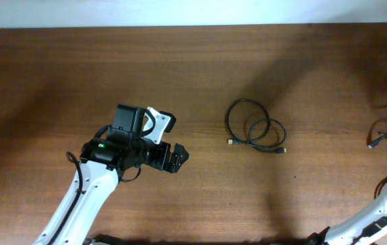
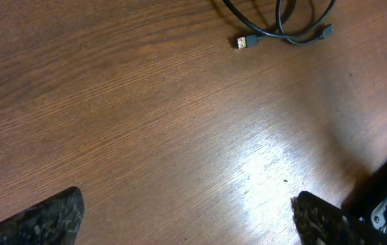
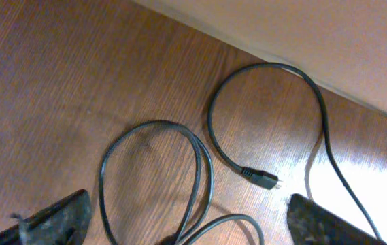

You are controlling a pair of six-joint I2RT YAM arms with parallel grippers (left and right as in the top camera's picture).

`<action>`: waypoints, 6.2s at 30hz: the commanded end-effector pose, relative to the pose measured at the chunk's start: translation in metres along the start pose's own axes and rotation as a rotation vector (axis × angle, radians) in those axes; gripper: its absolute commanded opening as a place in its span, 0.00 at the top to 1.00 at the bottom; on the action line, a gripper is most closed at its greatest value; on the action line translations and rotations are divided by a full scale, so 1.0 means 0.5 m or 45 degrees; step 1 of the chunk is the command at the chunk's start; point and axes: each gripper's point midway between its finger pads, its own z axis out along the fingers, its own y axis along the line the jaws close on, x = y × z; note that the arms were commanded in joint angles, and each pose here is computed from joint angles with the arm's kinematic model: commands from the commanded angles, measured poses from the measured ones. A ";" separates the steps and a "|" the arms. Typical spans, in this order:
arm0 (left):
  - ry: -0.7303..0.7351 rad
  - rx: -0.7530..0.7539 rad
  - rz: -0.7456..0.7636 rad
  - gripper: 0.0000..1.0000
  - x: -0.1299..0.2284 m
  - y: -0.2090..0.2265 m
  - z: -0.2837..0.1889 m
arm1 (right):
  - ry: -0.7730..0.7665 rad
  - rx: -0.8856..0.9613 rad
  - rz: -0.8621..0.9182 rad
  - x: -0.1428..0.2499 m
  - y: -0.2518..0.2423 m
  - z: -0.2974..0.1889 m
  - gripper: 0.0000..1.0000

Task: Untangle cables

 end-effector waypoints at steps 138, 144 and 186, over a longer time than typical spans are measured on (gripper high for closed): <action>-0.036 0.011 0.007 0.01 -0.015 -0.008 -0.013 | 0.089 -0.537 -0.289 0.060 0.181 -0.005 0.40; -0.035 0.011 0.007 0.01 -0.015 -0.008 -0.013 | 0.135 -0.560 -0.293 0.077 0.184 -0.008 0.01; -0.035 0.011 0.007 0.01 -0.015 -0.008 -0.013 | 0.580 -0.893 -1.749 0.848 0.518 -0.408 0.01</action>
